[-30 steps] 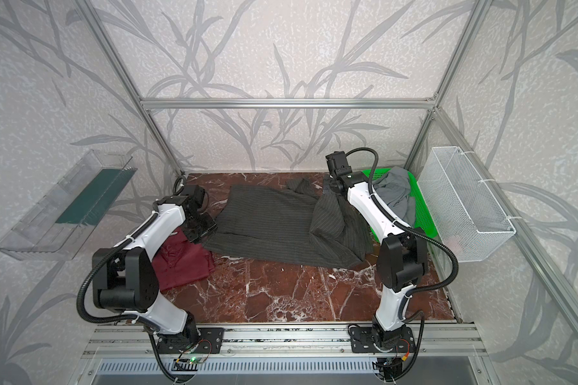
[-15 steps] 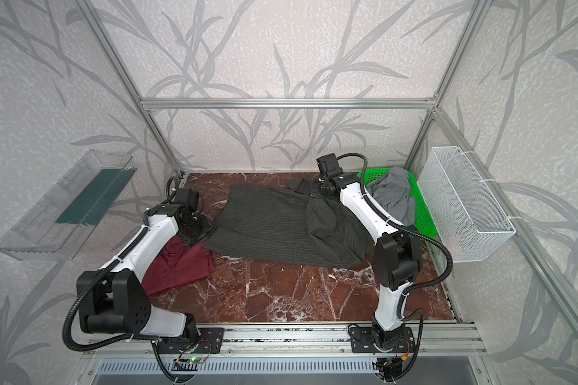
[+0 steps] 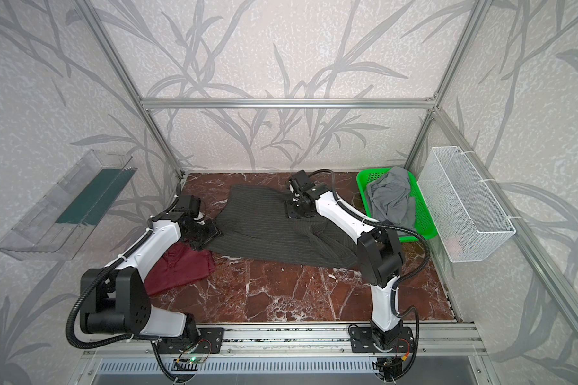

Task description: Fold and stack the long sleeve shirts

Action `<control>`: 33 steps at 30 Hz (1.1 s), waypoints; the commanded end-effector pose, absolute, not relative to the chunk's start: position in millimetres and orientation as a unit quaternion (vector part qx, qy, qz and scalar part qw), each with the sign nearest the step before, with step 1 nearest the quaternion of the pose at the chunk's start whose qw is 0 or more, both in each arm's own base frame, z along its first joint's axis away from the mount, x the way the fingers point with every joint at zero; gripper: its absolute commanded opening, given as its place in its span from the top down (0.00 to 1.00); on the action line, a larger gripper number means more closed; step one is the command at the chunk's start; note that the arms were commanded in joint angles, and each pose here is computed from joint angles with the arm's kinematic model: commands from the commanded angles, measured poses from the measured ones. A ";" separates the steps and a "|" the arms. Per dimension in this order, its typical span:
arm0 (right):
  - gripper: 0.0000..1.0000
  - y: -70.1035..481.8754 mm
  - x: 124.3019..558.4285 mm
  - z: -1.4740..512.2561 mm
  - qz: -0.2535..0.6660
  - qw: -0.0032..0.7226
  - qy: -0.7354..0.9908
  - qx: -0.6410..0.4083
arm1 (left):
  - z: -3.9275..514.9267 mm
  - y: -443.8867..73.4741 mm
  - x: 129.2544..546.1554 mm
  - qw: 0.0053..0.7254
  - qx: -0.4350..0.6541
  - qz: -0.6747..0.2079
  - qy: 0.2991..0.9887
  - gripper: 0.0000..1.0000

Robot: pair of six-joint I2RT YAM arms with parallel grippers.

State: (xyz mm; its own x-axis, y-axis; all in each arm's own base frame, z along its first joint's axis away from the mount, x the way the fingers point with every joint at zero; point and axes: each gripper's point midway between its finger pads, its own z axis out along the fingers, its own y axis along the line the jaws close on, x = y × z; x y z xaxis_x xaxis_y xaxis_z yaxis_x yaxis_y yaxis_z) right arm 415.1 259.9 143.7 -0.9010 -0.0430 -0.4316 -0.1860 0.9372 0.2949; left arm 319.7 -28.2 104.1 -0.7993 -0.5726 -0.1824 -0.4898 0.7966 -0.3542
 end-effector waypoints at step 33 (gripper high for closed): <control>0.46 116.3 487.6 63.5 0.122 0.269 0.953 0.070 | 119.3 -38.2 329.9 0.176 -0.262 -0.226 0.922 0.32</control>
